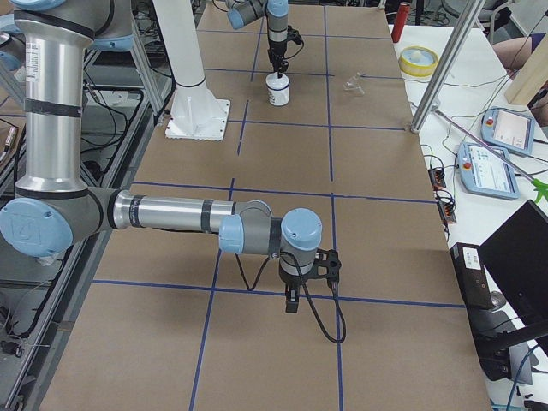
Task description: Remove funnel from cup
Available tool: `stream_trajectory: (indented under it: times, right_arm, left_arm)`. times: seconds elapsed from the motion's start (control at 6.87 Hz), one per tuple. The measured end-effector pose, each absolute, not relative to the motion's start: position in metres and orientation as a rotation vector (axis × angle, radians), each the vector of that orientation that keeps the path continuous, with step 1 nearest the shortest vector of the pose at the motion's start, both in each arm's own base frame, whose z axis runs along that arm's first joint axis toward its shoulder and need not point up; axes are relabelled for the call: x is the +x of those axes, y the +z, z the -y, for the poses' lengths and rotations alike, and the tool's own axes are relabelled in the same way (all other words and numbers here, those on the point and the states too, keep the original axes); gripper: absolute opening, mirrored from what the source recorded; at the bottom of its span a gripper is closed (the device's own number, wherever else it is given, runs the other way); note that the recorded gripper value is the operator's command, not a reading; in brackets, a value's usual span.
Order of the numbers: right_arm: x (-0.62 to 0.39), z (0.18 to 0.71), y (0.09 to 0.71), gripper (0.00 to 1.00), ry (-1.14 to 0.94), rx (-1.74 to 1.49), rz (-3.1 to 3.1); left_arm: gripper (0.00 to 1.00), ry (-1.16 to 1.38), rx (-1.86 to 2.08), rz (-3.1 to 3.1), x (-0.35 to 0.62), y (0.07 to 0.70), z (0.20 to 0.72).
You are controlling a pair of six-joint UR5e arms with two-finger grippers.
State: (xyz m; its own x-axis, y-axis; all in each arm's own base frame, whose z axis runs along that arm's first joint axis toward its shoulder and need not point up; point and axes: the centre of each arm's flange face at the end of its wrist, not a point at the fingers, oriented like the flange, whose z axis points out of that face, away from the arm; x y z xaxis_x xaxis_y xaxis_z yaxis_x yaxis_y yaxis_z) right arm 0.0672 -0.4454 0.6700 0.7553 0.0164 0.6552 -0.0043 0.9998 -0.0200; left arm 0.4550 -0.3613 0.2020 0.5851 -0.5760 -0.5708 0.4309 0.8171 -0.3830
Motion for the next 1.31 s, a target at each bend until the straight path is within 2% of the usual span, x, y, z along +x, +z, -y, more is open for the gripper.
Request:
stream_trajectory:
  times: [0.15,0.73,1.02,1.31]
  right_arm:
    - [0.067,0.445,0.67,1.0,0.011,-0.018,0.715]
    - [0.067,0.445,0.67,1.0,0.011,-0.018,0.715]
    - [0.067,0.445,0.67,1.0,0.011,-0.018,0.715]
    - [0.067,0.445,0.67,1.0,0.011,-0.018,0.715]
  left_arm:
    - [0.99,-0.593,-0.212,-0.739,0.455,0.202,0.362]
    - [1.0,-0.602,-0.201,-0.746,0.448,0.201,0.368]
    - [1.0,-0.557,-0.119,-0.772,0.413,0.202,0.404]
    - [1.0,-0.457,0.009,-0.787,0.342,0.219,0.463]
